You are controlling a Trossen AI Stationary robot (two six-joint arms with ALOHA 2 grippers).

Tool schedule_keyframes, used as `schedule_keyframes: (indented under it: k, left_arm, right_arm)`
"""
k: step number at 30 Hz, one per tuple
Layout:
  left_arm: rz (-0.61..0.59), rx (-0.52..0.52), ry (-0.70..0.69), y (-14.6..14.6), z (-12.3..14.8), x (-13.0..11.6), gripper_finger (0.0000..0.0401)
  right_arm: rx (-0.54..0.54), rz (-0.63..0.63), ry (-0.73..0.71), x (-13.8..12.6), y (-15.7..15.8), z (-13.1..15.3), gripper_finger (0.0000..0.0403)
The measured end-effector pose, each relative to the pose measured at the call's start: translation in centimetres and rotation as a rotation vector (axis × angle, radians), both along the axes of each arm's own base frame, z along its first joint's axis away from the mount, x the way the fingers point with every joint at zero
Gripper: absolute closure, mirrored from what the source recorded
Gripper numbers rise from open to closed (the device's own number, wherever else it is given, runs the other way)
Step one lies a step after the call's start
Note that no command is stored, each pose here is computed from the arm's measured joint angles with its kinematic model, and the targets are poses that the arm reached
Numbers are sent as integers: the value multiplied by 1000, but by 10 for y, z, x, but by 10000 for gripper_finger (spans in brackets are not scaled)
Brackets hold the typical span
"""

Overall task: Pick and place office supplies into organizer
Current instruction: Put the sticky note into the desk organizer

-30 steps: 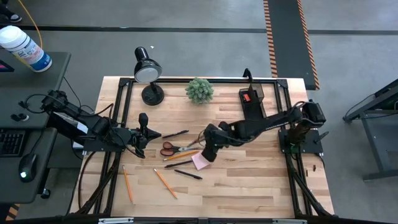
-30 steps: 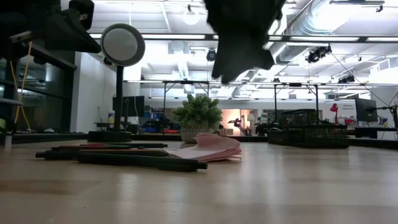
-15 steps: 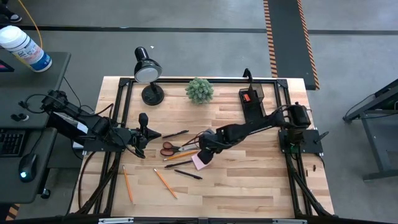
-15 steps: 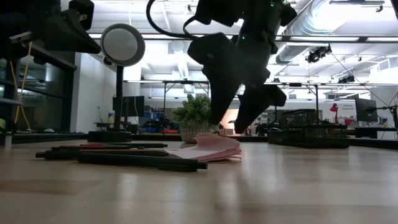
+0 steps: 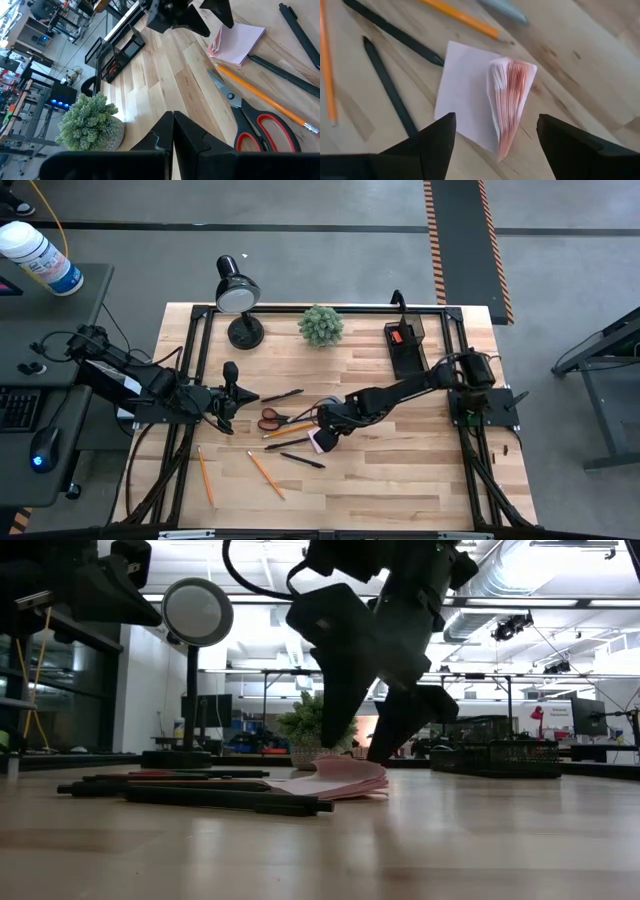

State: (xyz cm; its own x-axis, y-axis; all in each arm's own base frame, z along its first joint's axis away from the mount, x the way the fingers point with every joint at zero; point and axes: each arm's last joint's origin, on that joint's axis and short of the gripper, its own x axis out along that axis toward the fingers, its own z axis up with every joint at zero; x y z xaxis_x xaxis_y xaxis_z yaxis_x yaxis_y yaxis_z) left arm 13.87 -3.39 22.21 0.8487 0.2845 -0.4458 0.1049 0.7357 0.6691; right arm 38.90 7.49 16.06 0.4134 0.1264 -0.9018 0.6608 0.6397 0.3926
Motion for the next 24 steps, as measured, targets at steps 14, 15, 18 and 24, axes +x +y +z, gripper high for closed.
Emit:
schedule_keyframes:
  k: [14,15,18,24]
  left_arm:
    - [0,0,1,0,0,0,400]
    - [0,0,1,0,0,0,400]
    - [0,1,2,0,0,0,400]
    - [0,1,2,0,0,0,400]
  right_arm:
    - [-22,3,34,3,0,-16,201]
    - [-24,9,36,2,0,-16,212]
    - [-29,19,36,2,0,-16,256]
    - [-10,70,50,1,-4,-16,383]
